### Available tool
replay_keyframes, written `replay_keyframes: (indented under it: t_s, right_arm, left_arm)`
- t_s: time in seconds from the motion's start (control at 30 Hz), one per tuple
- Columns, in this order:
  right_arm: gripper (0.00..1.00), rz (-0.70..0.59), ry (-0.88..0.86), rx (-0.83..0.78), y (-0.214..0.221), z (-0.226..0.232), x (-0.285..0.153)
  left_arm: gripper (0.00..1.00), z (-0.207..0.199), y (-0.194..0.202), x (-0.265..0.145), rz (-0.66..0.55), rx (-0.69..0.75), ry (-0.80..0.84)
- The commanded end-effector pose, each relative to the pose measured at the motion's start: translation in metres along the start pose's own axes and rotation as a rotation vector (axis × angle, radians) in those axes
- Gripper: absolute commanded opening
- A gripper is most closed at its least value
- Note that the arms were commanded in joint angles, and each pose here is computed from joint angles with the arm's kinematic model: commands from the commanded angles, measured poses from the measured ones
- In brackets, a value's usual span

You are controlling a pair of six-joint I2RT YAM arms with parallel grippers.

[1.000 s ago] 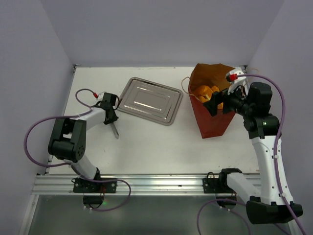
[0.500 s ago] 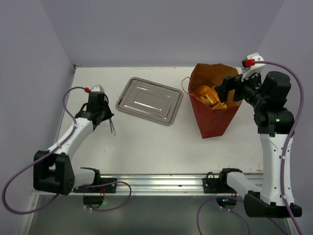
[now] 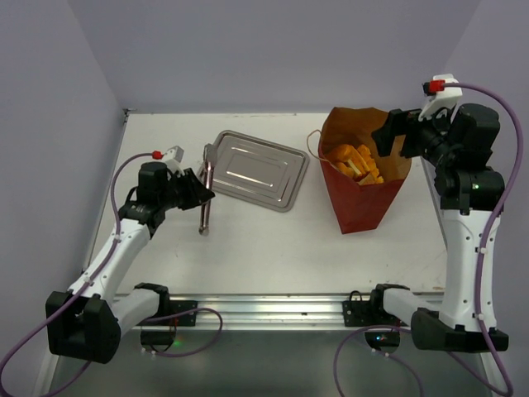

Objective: Take the fake bread out of the paper bag

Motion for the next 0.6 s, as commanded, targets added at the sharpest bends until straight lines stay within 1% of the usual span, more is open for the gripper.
replay_keyframes:
  t_s: [0.0,0.13,0.33,0.5,0.53,0.57]
  right_arm:
    - [0.99,-0.023,0.044,0.021,-0.007,-0.005,-0.008]
    - [0.99,-0.012,0.099,0.022,-0.004,-0.018,-0.005]
    - [0.99,-0.009,0.23,0.036,-0.007,-0.049,-0.008]
    - [0.99,0.004,0.259,0.047,-0.01,-0.06,-0.012]
    - [0.99,0.046,0.256,0.064,-0.004,-0.064,-0.012]
    - [0.99,0.045,0.262,0.066,-0.004,-0.066,-0.013]
  left_arm:
    - [0.37,-0.032,-0.015,-0.008,-0.043,-0.015,0.176]
    - [0.38,-0.041,-0.02,-0.013,-0.047,-0.017,0.215]
    - [0.4,-0.048,-0.027,-0.02,-0.051,0.004,0.237]
    - [0.41,-0.054,-0.027,-0.025,-0.053,0.02,0.265]
    - [0.41,-0.056,-0.028,-0.028,-0.059,0.03,0.275]
    - [0.4,-0.057,-0.028,-0.029,-0.064,0.035,0.277]
Point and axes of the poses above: each gripper's point midway between its finger pads, its own x axis out along the fingers, its own z axis along the line the jaws close on, y = z × x, the point moved 2 cm from there along -x, back along the fingers, and after that the axes turned 9 degrees about x, right-handed, at the moved point
